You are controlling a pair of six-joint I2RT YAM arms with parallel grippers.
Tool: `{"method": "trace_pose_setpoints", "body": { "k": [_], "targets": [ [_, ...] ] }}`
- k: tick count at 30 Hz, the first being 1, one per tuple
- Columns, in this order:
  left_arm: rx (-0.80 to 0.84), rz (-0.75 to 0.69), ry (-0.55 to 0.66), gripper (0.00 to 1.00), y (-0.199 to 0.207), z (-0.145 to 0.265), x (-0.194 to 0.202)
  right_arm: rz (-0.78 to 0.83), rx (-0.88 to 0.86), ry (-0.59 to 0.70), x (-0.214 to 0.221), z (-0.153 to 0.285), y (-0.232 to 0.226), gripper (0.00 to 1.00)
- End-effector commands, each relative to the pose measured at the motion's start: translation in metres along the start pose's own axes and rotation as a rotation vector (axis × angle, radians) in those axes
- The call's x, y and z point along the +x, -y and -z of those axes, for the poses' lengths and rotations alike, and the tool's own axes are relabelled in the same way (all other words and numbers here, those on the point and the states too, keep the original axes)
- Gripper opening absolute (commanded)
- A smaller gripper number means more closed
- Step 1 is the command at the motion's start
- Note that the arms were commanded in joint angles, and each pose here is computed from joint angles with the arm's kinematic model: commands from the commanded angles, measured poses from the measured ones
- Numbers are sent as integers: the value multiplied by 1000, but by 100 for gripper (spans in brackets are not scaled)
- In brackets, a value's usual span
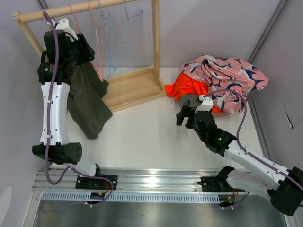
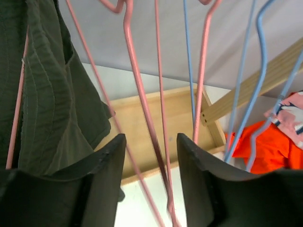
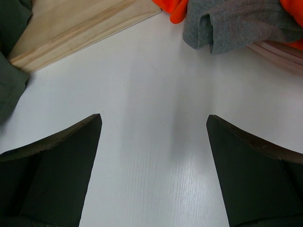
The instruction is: Remove the shorts from the hanger
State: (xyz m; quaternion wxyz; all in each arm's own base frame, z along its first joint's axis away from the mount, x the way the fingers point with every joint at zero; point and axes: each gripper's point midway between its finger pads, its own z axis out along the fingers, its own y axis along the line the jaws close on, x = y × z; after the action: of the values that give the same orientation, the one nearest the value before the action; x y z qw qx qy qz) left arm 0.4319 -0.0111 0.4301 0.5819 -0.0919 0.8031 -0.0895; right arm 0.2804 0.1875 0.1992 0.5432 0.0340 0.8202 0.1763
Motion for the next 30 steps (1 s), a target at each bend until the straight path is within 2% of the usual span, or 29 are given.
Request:
{"method": "trace_pose_setpoints", "body": {
  "k": [1,5,12,24,30],
  "targets": [
    [75,-8,73,54,21,51,-29,-52,-12,68,-12,4,-1,99],
    [59,-14,118,60,20,73,-40,-55,-16,68,-7,5,1,99],
    [-63,-22,210,62,1,101,-60,-51,-27,60,0,6,3,99],
    [-266,-1,257,62,-48,108,-78,-7,-38,45,5,9,5,99],
    [-358,14,235,59,-79,95,-75,20,-53,23,9,6,2,99]
  ]
}}
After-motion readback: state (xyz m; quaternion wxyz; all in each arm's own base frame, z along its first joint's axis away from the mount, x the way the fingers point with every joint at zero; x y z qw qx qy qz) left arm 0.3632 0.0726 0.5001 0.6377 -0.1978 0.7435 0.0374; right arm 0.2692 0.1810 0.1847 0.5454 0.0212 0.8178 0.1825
